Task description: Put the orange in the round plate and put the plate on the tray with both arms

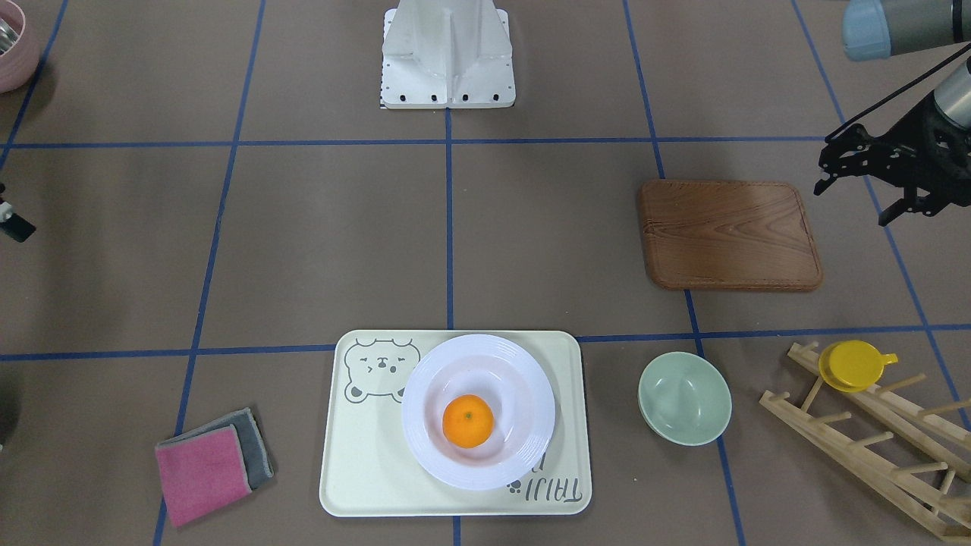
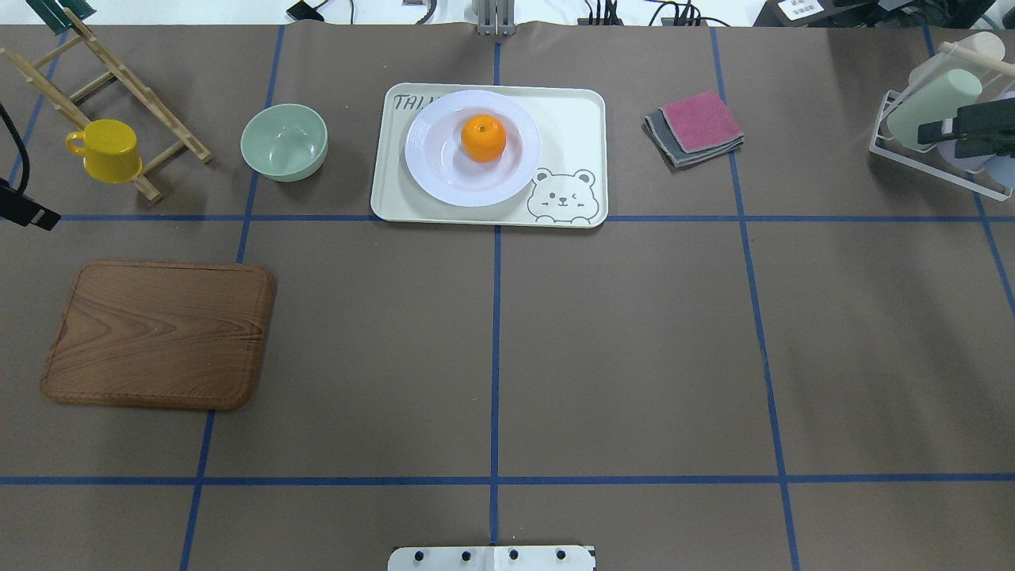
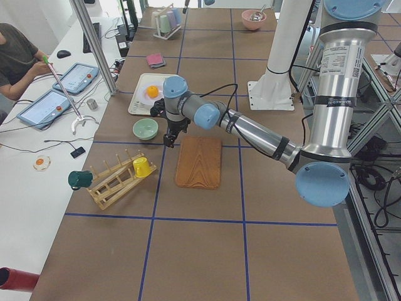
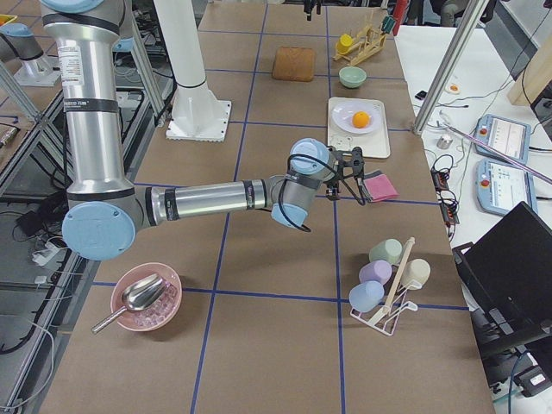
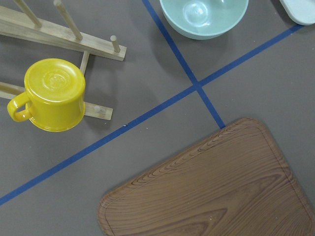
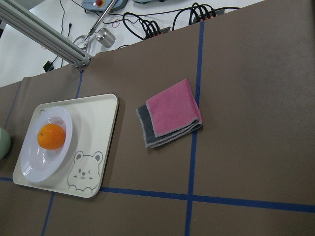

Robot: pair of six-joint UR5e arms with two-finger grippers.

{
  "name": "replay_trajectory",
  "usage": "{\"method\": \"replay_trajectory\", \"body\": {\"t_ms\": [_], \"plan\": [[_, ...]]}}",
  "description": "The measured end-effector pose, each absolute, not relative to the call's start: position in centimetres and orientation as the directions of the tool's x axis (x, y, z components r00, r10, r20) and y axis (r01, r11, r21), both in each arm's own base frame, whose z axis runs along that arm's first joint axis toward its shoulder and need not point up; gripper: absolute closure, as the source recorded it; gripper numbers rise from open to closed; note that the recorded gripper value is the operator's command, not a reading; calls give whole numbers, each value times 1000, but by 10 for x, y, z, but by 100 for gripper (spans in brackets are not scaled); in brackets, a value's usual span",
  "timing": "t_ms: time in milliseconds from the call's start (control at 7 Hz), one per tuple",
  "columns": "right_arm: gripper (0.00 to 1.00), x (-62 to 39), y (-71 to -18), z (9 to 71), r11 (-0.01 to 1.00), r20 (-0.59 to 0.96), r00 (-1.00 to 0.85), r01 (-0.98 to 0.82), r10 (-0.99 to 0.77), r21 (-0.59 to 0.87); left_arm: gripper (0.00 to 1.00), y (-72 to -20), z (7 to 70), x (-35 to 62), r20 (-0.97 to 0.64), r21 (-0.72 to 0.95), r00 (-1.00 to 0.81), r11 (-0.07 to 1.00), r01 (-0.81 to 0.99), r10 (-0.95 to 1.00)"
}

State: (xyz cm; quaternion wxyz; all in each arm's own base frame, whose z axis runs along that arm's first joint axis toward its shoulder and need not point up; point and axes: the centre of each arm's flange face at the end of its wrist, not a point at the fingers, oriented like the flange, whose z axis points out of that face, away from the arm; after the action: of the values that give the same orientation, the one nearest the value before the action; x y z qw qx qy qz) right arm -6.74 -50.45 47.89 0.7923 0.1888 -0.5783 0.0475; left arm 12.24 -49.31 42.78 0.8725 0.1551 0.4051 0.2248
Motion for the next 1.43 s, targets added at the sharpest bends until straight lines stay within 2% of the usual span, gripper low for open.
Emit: {"method": "replay_trajectory", "body": {"t_ms": [429,857,1143,1429], "plan": [[0,-49,-512,515,900,825,492,-166,-278,402,1,-481,431,112,-636,452,577,853,-260,512],[0,-15,-526,553,852,587,679,113,-442,511,1,-471,443,96,-617,465,580,841,-275,531],[0,18,-542,547,838,483,698,339,-529,427,1,-465,463,80,-591,481,576,820,-310,565],[0,35,-542,532,845,526,662,407,-534,346,1,-458,500,52,-608,444,584,840,-313,538]]}}
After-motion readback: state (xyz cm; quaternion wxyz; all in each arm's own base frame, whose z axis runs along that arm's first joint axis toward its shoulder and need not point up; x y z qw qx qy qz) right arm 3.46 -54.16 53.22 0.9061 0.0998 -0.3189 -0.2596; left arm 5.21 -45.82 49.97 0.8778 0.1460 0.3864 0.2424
